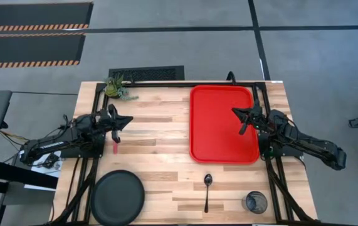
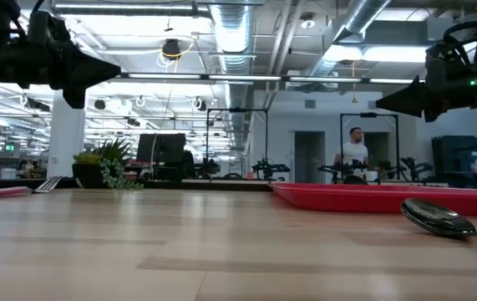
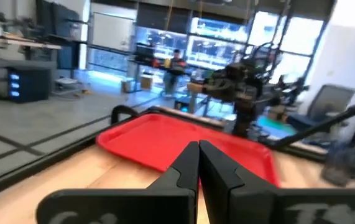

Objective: Pick and place plate/cup/fork/spoon on tray
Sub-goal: Move the red tray to the center of the table

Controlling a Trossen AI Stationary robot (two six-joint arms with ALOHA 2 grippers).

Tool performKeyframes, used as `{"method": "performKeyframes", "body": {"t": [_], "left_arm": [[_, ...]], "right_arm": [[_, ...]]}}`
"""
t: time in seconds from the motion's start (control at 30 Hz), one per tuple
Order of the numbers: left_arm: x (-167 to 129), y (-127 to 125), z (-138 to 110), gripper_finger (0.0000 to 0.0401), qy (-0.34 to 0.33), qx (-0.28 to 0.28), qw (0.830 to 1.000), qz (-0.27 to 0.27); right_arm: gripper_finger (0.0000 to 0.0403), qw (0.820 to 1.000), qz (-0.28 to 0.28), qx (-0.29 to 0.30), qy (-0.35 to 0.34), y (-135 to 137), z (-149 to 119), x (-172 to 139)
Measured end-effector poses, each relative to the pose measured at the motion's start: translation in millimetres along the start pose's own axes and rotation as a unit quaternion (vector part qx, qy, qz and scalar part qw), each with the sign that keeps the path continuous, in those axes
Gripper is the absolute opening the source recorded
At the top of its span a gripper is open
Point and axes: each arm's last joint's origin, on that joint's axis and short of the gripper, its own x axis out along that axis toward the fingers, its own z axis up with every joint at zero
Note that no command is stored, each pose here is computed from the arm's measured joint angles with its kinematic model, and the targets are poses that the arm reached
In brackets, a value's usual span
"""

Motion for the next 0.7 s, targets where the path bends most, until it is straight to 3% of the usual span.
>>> {"method": "performKeyframes", "body": {"t": [0.1,0.37,0.7], "left_arm": [[2,-2,0,0.0,0.012,-0.026,0.999,-0.033],[23,-6,13,0.0,0.063,-0.043,0.997,-0.008],[90,-13,30,0.0,0.143,-0.049,0.988,0.034]], "right_arm": [[0.004,1.0,0.0,0.0,0.0,0,0,0],[0.004,1.0,0.0,0.0,0.0,0,0,0],[0.004,1.0,0.0,0.0,0.0,0,0,0]]}}
